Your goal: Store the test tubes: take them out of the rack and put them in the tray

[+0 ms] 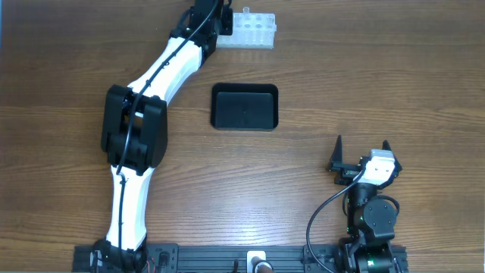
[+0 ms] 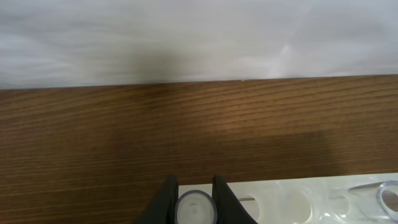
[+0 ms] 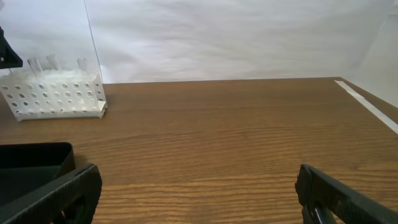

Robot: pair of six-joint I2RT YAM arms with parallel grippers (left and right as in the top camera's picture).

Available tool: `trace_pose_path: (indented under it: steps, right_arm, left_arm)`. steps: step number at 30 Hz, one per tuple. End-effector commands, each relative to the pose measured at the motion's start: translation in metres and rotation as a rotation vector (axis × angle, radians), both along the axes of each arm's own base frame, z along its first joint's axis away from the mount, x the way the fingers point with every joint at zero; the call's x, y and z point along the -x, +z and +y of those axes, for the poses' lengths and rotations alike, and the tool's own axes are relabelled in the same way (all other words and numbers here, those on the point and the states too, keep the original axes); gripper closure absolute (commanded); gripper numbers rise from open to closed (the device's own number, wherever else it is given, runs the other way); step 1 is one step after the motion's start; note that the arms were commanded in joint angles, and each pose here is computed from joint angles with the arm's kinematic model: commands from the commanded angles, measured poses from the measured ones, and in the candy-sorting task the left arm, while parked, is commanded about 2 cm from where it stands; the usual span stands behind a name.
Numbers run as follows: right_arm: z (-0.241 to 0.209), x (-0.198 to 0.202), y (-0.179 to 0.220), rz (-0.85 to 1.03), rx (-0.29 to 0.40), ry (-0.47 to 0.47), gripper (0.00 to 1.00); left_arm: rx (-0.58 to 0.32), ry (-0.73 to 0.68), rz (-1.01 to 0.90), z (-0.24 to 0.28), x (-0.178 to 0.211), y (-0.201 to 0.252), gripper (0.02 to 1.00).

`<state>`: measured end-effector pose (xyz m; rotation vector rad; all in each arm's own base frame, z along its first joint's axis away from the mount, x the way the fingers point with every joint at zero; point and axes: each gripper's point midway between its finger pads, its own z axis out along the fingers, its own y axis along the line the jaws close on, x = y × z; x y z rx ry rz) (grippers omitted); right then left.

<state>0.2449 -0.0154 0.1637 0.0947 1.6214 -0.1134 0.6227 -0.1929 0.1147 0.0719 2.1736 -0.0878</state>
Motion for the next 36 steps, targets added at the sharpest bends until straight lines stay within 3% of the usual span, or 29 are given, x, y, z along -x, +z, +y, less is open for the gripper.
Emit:
trace_pose_path:
  steps: [1, 6, 10, 14, 16, 18, 25, 36]
  right_arm:
    - [0.001, 0.0, -0.002, 0.0, -0.002, 0.004, 0.009]
    - [0.001, 0.0, -0.002, 0.0, -0.002, 0.004, 0.007]
    - [0.001, 0.0, -0.002, 0.0, -0.002, 0.004, 0.009]
    - [0.001, 0.0, -0.002, 0.0, -0.002, 0.004, 0.009]
    - [0.001, 0.0, -0.002, 0.0, -0.002, 0.004, 0.007]
    - [0.001, 0.0, -0.002, 0.0, -0.002, 0.004, 0.007]
    - [0.001, 0.0, -0.002, 0.0, -0.002, 0.004, 0.009]
    - [0.001, 0.0, -0.002, 0.0, -0.002, 0.004, 0.007]
  left_arm:
    - [0.032, -0.007, -0.167, -0.002, 0.006, 0.105, 0.91]
    - [0.041, 0.0, -0.311, 0.002, 0.048, 0.218, 0.915]
    - [0.075, -0.012, -0.252, -0.004, 0.098, 0.249, 0.923]
    - [0.105, 0.126, 0.042, -0.001, 0.151, 0.193, 0.952]
    - [0.086, 0.182, 0.152, 0.0, 0.169, 0.161, 0.954]
    - [0.024, 0.215, 0.297, -0.004, 0.192, 0.1, 0.941]
    - [-0.035, 0.259, 0.443, -0.006, 0.197, 0.026, 0.943]
    - [-0.111, 0.27, 0.534, -0.007, 0.195, -0.032, 0.925]
